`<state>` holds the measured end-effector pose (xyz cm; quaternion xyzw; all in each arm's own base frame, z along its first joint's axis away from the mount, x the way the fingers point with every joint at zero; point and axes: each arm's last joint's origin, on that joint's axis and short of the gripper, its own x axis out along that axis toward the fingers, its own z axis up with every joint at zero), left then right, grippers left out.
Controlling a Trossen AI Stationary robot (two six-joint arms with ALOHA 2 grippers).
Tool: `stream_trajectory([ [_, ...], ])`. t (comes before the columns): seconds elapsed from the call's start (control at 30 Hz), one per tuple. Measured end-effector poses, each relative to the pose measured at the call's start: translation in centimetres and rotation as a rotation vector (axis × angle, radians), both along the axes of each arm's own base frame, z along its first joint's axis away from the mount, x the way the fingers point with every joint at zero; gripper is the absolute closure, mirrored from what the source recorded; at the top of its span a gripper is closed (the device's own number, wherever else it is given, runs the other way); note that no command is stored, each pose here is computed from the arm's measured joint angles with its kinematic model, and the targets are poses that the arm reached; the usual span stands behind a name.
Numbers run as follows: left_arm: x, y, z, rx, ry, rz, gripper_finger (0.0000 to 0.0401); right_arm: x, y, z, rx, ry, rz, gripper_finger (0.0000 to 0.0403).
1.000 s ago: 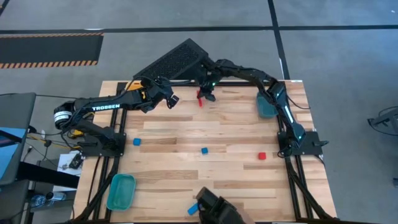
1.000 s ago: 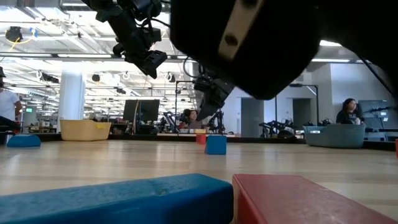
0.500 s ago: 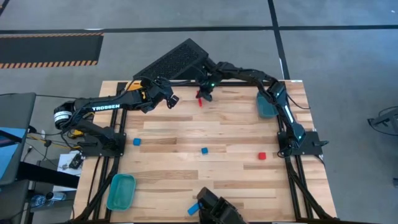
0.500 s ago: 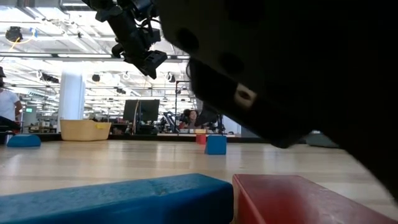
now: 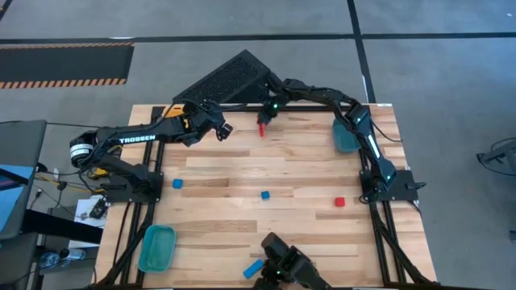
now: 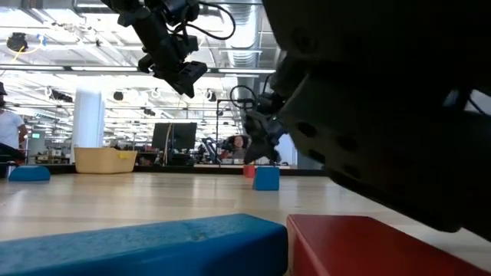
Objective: Sort & place blocks by color
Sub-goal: Put the top left red block into the dark blue bin
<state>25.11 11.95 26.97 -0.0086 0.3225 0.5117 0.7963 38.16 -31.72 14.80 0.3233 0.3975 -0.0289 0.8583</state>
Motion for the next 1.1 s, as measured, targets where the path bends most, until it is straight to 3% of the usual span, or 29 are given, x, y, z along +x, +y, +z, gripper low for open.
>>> stream_trajectory([
  [0.1, 0.1, -0.3, 0.0, -0.003, 0.003, -0.011, 0.0227, -0.5, -1.3, 0.0, 0.026, -0.004, -0.052, 0.0403],
  [0.37, 0.3, -0.7, 0.0, 0.003, 0.004, -0.027, 0.0227, -2.7, -1.2, -0.9, 0.153, 0.188, -0.09, 0.0403],
  [0.63, 0.2, -0.7, -0.1, 0.005, 0.032, -0.034, 0.0227, -4.4, 2.2, -1.3, 0.243, 0.475, 0.068, 0.0403],
  [0.73, 0.0, -0.8, -0.3, 0.0, 0.065, -0.032, 0.0227, -3.4, 4.1, -0.1, 0.144, 0.487, 0.127, 0.0403],
  [0.9, -0.4, -0.8, -0.5, 0.02, 0.125, 0.008, 0.0227, -2.9, 6.1, 5.3, -0.091, 0.391, 0.128, 0.0394],
  [1.0, -0.7, -0.9, -0.7, 0.01, 0.167, 0.021, 0.0227, -4.1, 7.5, 7.7, -0.218, 0.375, 0.097, 0.038],
  [1.1, -1.2, -1.0, -0.9, 0.02, 0.199, 0.075, 0.0227, -6.5, 9.2, 9.0, -0.259, 0.351, 0.082, 0.036],
])
